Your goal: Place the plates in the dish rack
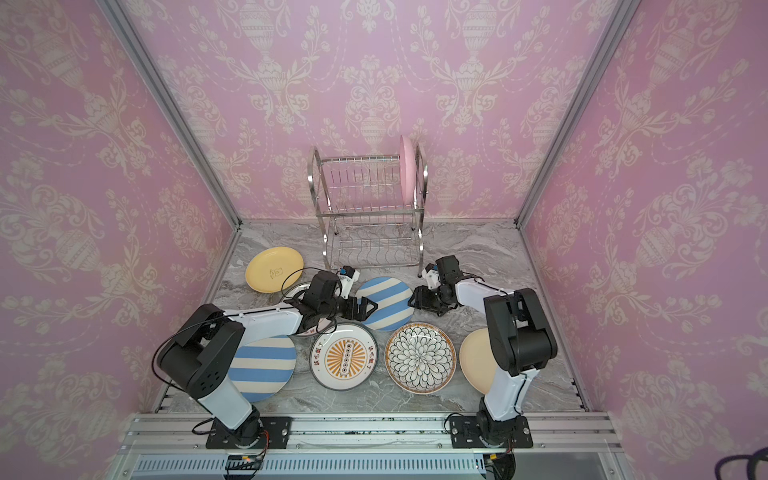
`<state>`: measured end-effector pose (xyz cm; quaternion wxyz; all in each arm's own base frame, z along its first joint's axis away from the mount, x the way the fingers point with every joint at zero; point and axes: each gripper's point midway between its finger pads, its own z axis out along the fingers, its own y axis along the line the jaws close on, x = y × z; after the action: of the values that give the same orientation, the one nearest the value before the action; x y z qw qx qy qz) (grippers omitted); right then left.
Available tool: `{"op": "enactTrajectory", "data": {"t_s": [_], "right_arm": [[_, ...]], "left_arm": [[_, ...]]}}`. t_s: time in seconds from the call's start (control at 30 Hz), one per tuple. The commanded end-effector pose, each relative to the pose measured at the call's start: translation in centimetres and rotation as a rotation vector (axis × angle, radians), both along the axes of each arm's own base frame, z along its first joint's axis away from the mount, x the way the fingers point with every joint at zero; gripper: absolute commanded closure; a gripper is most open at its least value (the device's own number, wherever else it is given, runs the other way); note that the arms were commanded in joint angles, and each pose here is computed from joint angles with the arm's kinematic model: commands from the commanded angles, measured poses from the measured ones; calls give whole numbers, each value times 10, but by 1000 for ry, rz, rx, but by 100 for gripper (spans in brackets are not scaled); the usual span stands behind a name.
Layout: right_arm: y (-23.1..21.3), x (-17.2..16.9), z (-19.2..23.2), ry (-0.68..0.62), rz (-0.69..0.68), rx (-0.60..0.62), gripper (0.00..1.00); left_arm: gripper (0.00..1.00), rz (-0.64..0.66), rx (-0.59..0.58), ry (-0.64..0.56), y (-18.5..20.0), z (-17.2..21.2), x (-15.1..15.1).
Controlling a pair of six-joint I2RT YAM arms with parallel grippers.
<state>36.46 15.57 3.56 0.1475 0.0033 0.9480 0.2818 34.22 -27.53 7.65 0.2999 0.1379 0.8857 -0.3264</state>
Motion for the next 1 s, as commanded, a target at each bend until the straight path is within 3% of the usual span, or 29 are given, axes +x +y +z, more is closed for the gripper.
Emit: {"op": "enactTrajectory", "data": {"t_s": [0.0, 0.33, 0.6, 0.97], "right_arm": [[7, 2, -3, 9, 4, 22, 41], [10, 4, -14, 24, -10, 29, 44], [12, 2, -21, 31, -19, 35, 45], [18, 1, -24, 36, -27, 72, 49]], "left_arm": [[1, 5, 56, -21, 5, -3, 9], [1, 75, 148, -57, 24, -4, 17], [1, 31, 61, -6, 4, -13, 19], [1, 21, 32, 27, -1, -20, 17]]}}
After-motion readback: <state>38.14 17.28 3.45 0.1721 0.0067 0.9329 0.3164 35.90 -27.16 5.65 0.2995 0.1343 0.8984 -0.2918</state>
